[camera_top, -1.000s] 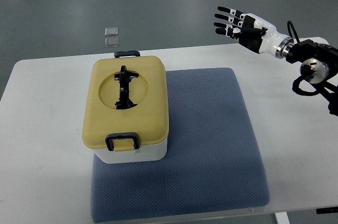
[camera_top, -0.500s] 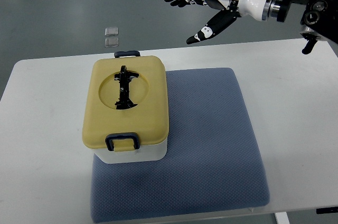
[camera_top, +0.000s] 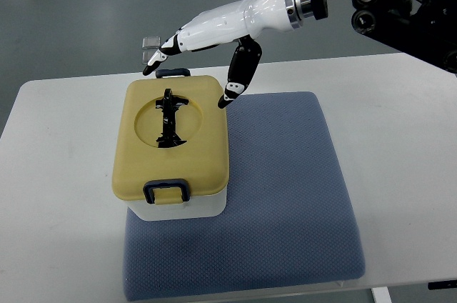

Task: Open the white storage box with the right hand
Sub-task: 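Swing the right hand over the yellow lid toward its black handle, then lower the right hand and close fingers around the black lid handle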

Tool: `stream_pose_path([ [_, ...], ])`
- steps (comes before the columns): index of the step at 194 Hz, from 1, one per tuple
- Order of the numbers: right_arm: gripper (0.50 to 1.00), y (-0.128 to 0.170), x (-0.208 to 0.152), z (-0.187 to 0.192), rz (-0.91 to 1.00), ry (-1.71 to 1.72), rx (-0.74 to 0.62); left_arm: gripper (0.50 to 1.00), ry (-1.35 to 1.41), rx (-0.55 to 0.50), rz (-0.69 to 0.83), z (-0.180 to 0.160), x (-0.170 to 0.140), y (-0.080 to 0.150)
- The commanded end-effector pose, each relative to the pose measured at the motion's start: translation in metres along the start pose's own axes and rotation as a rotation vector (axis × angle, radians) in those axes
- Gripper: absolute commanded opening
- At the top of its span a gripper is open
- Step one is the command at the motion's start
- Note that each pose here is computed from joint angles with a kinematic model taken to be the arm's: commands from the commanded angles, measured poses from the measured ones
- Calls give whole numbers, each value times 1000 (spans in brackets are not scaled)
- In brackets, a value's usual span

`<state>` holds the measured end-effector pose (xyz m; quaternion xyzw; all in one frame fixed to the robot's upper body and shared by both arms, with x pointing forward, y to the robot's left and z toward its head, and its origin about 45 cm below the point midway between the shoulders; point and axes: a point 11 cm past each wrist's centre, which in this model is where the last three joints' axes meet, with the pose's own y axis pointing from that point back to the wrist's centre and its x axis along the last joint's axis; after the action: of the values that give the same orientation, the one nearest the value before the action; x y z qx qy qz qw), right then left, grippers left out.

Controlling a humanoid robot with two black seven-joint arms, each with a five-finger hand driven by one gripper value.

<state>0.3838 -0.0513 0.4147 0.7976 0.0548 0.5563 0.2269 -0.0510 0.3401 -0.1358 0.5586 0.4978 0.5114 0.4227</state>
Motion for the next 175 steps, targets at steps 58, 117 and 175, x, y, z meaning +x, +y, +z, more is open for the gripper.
stream_pose_path([
  [58,930,-53,-8,-2,-55,152,-28,1000,0,-1,0,1,0,0],
  [117,930,-67,-17,1,-81,200,-45,1000,0,-1,0,1,0,0],
  [175,926,-78,-19,3,-78,226,-53,1000,0,-1,0,1,0,0],
])
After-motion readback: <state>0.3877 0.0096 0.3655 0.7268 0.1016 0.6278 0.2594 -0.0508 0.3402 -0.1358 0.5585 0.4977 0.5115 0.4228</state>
